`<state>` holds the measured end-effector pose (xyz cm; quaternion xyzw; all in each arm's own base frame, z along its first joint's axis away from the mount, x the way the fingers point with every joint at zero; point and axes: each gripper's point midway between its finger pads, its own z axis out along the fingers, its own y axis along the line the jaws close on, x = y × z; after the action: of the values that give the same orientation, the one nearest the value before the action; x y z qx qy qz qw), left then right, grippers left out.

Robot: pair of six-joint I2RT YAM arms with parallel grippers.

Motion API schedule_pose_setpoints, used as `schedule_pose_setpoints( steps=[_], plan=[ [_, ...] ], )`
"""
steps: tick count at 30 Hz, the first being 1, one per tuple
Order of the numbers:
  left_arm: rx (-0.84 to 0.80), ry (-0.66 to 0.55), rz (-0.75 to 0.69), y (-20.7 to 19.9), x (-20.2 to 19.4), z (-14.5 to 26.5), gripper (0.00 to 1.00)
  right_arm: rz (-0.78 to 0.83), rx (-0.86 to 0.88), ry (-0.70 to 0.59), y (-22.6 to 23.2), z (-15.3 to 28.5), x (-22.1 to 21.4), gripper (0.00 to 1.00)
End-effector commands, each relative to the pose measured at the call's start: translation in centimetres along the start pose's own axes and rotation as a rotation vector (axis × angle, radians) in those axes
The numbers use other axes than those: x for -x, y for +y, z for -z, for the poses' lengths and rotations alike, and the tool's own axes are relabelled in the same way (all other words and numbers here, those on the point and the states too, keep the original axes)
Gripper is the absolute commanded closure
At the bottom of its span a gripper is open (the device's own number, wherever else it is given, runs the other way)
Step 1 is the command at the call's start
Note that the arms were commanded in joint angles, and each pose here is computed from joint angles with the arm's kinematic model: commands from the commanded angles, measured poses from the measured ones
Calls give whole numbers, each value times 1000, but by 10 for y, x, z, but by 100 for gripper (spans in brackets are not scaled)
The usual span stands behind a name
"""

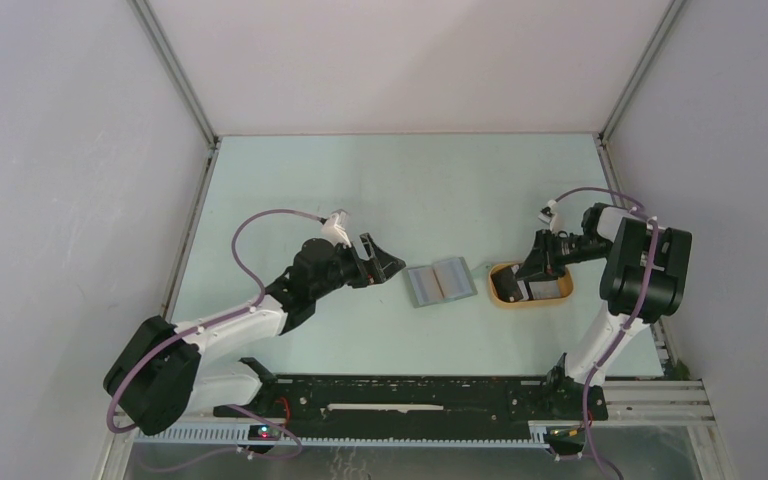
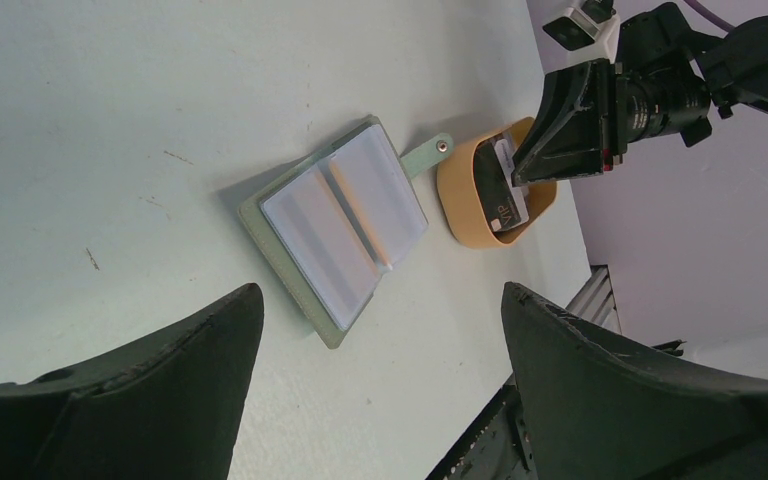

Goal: Put the credit cards into the card holder
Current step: Pick up the credit card from the storage box.

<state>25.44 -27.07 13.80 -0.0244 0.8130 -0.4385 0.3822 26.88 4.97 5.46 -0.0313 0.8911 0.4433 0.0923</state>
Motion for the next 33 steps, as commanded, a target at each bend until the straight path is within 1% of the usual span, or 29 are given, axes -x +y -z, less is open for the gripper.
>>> schedule_pose_setpoints(
  steps=[1,5,13,15,18,22,29,33],
  plan=[
    [-53,-38,-19,-23,18,-4,7,35,19,-36,10,9,8,69],
    [-55,-36,-20,-24,17,-4,7,28,19,-43,8,11,9,72],
    [-55,-36,-20,-23,18,-4,7,18,17,-54,5,14,10,82],
    [-57,-36,-20,-24,18,-4,7,18,15,-56,5,14,10,85],
    [-57,-38,-19,-25,18,-3,7,16,7,-60,3,16,11,93],
    [-64,-43,-19,-27,20,-2,7,18,-18,-83,-1,24,13,99],
    [-76,-52,-27,-33,24,1,8,69,-85,-124,-6,50,13,100],
    [-85,-59,-38,-38,27,4,8,115,-138,-152,-6,74,11,100]
  ],
)
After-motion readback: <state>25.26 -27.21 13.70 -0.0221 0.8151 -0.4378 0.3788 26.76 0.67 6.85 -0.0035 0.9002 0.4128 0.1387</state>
